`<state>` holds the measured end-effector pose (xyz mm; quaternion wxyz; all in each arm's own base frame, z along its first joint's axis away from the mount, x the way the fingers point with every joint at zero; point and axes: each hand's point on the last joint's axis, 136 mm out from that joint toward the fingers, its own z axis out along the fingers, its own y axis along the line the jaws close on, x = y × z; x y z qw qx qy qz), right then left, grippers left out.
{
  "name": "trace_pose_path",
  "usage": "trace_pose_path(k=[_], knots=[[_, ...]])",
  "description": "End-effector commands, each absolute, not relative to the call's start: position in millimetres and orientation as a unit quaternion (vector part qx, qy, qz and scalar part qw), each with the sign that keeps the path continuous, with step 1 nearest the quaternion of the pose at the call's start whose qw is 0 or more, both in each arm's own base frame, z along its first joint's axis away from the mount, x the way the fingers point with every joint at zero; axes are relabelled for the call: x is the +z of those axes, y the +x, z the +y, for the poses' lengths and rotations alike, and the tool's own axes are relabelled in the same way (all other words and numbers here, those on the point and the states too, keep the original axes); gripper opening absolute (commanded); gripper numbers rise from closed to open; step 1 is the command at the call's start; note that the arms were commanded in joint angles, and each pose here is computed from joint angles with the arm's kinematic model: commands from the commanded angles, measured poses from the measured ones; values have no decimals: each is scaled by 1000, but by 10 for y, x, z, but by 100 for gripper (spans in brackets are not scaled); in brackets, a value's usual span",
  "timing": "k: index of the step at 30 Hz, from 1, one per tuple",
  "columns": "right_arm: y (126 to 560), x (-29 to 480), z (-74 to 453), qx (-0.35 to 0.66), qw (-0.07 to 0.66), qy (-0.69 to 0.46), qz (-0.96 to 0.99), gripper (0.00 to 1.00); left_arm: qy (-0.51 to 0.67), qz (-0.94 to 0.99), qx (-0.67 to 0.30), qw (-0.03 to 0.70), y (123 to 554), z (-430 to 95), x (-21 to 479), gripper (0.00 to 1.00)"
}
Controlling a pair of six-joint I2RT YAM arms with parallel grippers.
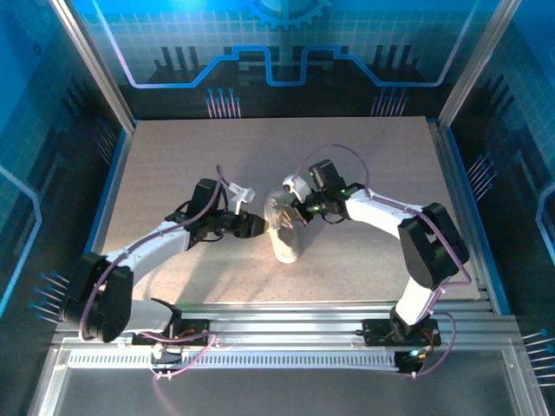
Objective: Tie the shoes
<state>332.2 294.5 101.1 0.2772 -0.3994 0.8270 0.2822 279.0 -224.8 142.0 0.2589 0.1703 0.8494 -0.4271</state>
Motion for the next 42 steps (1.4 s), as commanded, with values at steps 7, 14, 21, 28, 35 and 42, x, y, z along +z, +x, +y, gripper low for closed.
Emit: trace_pose_path(k=[7,14,21,28,35,42], knots=[[3270,1049,3010,274,291,-427,811,6,295,766,-366,438,2995,-2138,2135,68],[3225,1083,3046,284,294,-440,799,6,383,719,-358,457,3294,-2351,2047,69],[3189,1116,3050,286,297,-454,789,6,401,716,-398,410,3518,-2541,1775,68],[3173,1130,3041,283,300,-464,784,6,414,725,-412,365,3511,-2584,1512,63],[3166,1122,3042,283,299,-467,783,7,422,730,-421,334,3471,-2601,1398,59],[3179,1163,3055,297,299,-464,779,7,421,733,-423,326,3467,-2624,1299,55]])
